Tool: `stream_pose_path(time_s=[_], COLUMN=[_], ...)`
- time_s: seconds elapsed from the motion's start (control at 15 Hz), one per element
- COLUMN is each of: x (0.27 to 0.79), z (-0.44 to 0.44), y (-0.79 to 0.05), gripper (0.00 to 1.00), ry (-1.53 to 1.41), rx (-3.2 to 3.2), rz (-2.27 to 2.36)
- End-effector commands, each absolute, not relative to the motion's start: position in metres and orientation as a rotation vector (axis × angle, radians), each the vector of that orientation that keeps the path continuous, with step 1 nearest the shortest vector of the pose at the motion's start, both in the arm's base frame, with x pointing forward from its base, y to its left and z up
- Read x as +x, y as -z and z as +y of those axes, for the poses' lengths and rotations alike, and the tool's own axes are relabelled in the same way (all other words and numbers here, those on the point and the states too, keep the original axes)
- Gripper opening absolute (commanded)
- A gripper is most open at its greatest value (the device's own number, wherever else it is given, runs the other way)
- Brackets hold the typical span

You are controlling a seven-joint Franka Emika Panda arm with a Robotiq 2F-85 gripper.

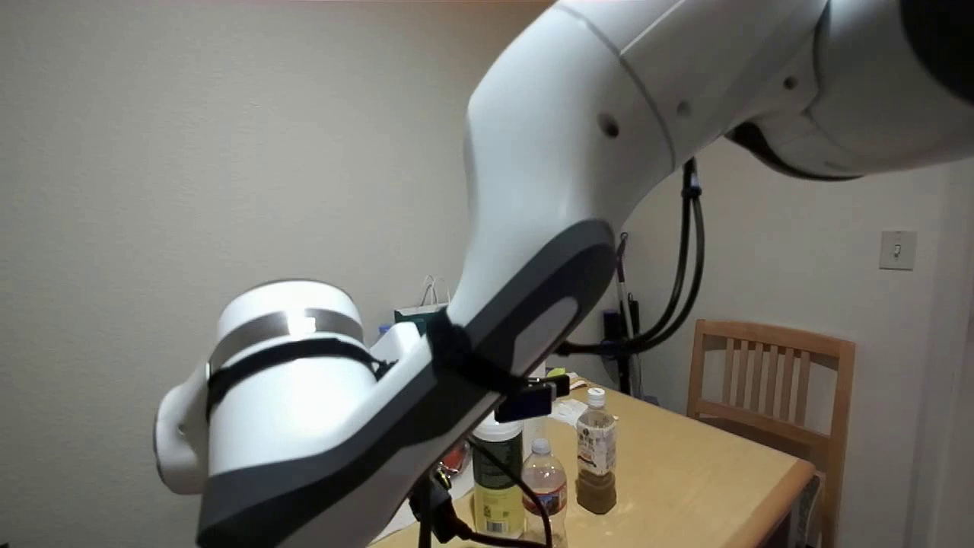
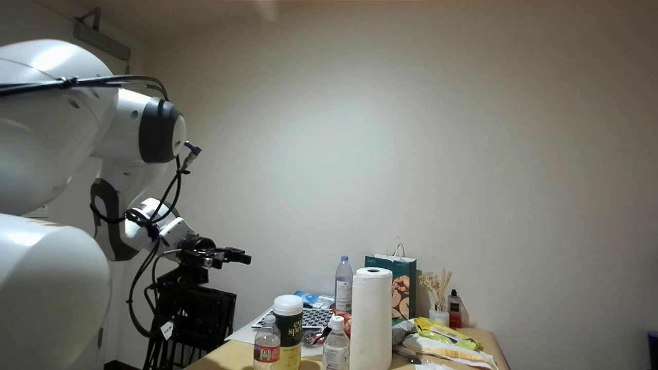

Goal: Pick up the bottle and put it up right on the table

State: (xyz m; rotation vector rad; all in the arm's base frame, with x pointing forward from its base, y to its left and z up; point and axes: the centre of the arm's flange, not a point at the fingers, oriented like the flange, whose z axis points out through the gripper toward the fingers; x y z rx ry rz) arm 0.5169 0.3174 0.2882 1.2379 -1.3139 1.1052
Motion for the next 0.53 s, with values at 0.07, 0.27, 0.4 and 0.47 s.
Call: stream_pose_path(time_s=[0.07,0.27,0.4,0.47], x=[0.502,0.489,0.488,0.488], z=[0.327,0.327,0.324,0.323], y=[-0.320,-0.353,-0.352,-0.349], gripper=[1.00,1.00,1.00,1.00], ry=[-1.078,-1.063,-1.061,-1.059], rx=[1.295,1.324,1.321,1.319], rz=[-1.345,-1.388,-1.383,-1.378])
